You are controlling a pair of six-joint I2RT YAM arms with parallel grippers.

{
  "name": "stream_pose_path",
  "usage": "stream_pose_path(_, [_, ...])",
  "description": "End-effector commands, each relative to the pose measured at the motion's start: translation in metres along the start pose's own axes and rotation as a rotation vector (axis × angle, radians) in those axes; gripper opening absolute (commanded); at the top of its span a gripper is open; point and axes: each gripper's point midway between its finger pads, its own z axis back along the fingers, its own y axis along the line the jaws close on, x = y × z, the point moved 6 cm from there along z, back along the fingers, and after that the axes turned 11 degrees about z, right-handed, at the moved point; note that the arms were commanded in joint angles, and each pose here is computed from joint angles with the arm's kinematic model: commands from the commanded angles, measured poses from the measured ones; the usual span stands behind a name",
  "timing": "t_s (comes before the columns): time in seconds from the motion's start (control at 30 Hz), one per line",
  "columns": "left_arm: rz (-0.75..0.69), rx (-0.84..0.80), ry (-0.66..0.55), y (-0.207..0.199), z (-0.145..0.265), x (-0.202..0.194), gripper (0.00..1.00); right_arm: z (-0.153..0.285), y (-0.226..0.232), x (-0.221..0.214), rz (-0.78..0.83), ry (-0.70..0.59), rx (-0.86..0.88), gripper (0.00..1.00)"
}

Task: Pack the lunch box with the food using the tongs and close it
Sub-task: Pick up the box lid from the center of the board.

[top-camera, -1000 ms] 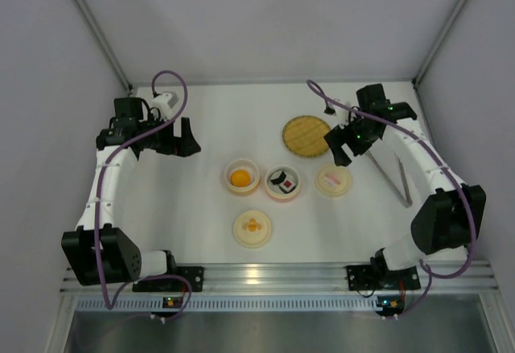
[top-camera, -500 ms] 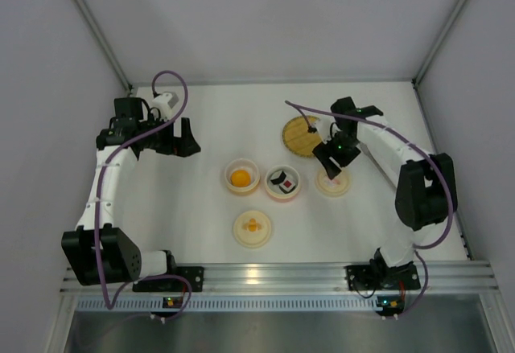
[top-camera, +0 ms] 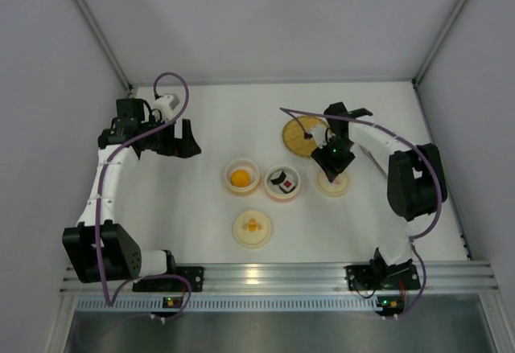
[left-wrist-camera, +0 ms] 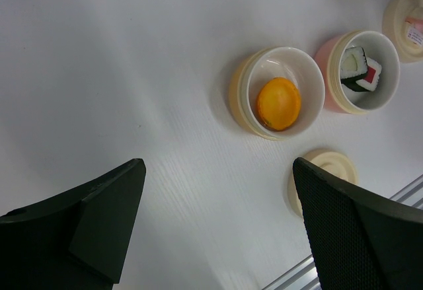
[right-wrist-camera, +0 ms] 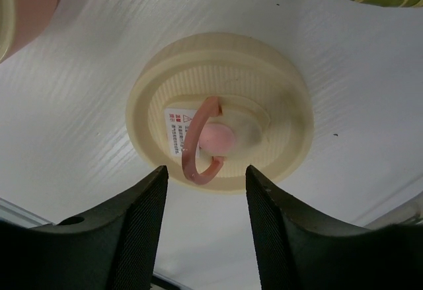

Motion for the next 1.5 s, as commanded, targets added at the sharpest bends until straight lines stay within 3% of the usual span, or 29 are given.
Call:
stream_pose_path(0.0, [-0.027, -0.007, -0.021, 0.002, -0.002, 0.004, 0.98, -0.007, -0.005, 0.01, 0.046, -0.026, -0.036, 0.5])
stream_pose_path(0.13, [-0.03, -0.007, -0.022, 0.003, -0.003, 0.003, 0.98, -0.014, -0.007, 0.01, 0.055, -0.017, -0.035, 0.46])
stream_pose_path(0.53, [-0.023, 0.004, -0.024, 0.005, -0.004, 0.002, 0.98, -0.019, -0.005, 0.004, 0.081, -0.035, -0.042, 0.21])
stream_pose_path(1.07, [-0.023, 0.001, -0.032, 0.002, -0.001, 0.003, 0.98, -0.03, -0.001, -0.01, 0.01, -0.193, -0.069, 0.22])
stream_pose_path(1.17, [-0.028, 0.0, -0.035, 0.001, 0.0, 0.004, 0.98, -0.031, -0.002, -0.011, 0.003, -0.205, -0.076, 0.13])
stream_pose_path(1.23, [-0.028, 0.004, -0.035, 0.001, 0.0, 0.003, 0.98, -0.023, -0.002, -0.01, 0.018, -0.223, -0.074, 0.01])
stream_pose_path(1.47, [-0.05, 0.008, -0.029, 0.002, 0.002, 0.001, 0.98, 0.057, 0.004, -0.01, 0.291, -0.289, -0.106, 0.0])
